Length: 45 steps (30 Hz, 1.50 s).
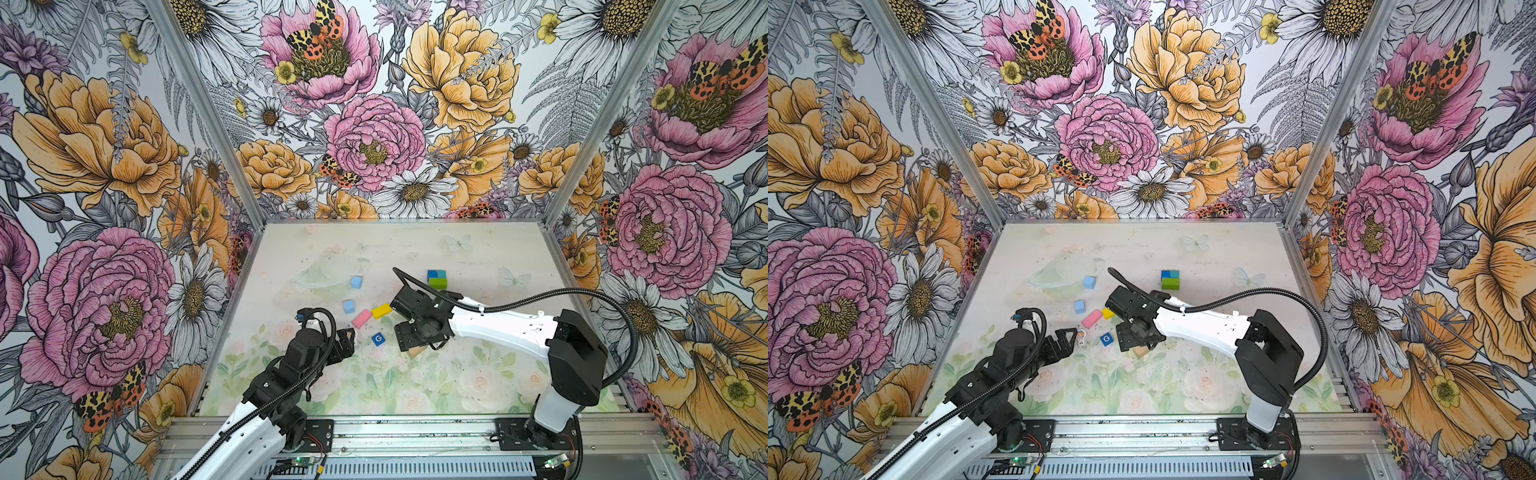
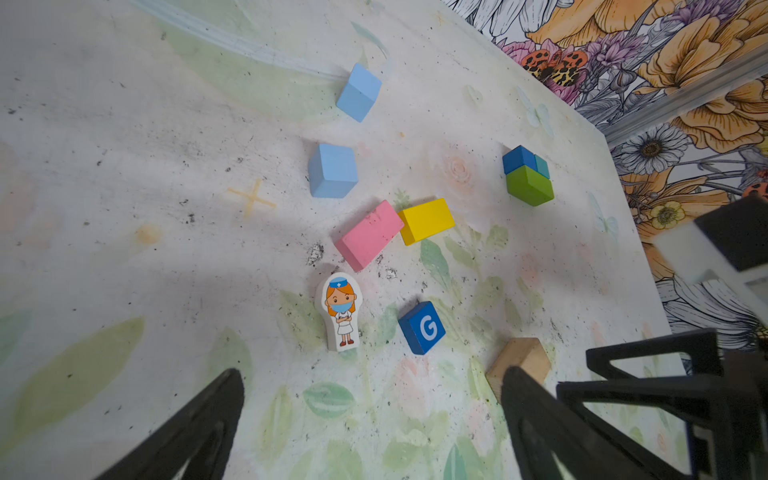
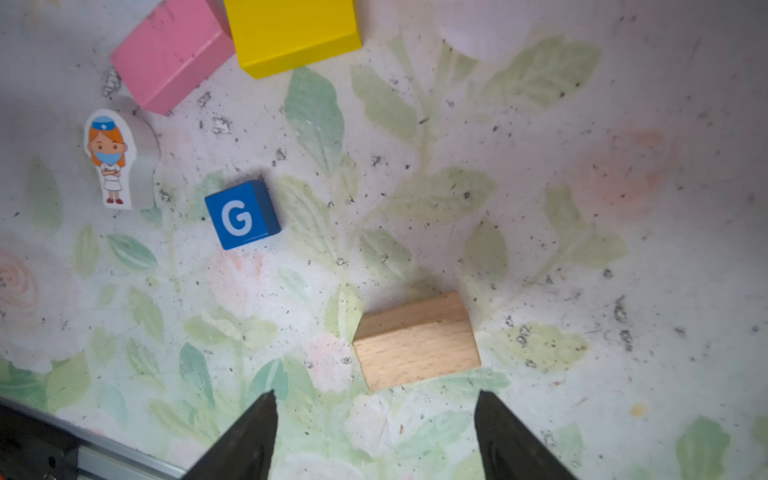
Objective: Build the wood block tower
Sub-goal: 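Swing the open right gripper from the wood block to the yellow bar, then lower the right gripper around the yellow bar and close it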
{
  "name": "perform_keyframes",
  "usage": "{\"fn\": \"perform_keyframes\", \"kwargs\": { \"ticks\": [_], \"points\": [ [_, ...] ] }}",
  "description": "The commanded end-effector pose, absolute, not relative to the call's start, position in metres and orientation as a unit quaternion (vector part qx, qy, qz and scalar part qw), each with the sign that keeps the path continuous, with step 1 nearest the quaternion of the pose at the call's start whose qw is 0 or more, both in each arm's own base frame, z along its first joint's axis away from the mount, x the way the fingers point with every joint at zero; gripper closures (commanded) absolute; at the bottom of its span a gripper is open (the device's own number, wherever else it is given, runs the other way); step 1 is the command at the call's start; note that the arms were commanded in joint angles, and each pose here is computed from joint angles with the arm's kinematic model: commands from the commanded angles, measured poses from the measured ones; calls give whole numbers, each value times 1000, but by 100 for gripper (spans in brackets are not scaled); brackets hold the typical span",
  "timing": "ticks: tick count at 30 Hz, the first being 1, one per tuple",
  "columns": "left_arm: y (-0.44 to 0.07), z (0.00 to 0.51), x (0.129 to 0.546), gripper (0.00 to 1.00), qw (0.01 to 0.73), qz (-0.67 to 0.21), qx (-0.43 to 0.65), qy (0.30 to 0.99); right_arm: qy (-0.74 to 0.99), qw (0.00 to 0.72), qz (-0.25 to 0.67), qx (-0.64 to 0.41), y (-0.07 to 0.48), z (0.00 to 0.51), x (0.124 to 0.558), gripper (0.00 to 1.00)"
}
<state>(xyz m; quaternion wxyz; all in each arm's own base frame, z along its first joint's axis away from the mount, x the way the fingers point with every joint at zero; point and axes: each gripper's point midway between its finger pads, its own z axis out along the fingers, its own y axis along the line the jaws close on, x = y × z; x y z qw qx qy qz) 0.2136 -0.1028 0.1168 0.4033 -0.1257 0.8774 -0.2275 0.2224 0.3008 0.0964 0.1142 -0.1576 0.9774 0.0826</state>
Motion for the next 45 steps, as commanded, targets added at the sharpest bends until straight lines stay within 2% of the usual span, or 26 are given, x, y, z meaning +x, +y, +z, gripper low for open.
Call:
{"fn": "perform_keyframes", "kwargs": {
  "ticks": [1,16,25,39,45],
  "points": [
    [-106,113,209,2,399,-237,-117,878,970,128,60,-196,291,106,228,19],
    [-103,117,206,2,402,-246,-131,872,970,105,40,-217,295,77,230,17],
    [-101,115,207,2,402,-238,-138,873,965,138,67,-211,328,97,275,17],
    [-97,119,210,2,407,-226,-141,874,962,106,99,-230,367,64,322,17],
    [-96,122,213,2,410,-217,-139,875,955,120,95,-253,370,64,339,17]
  ]
}}
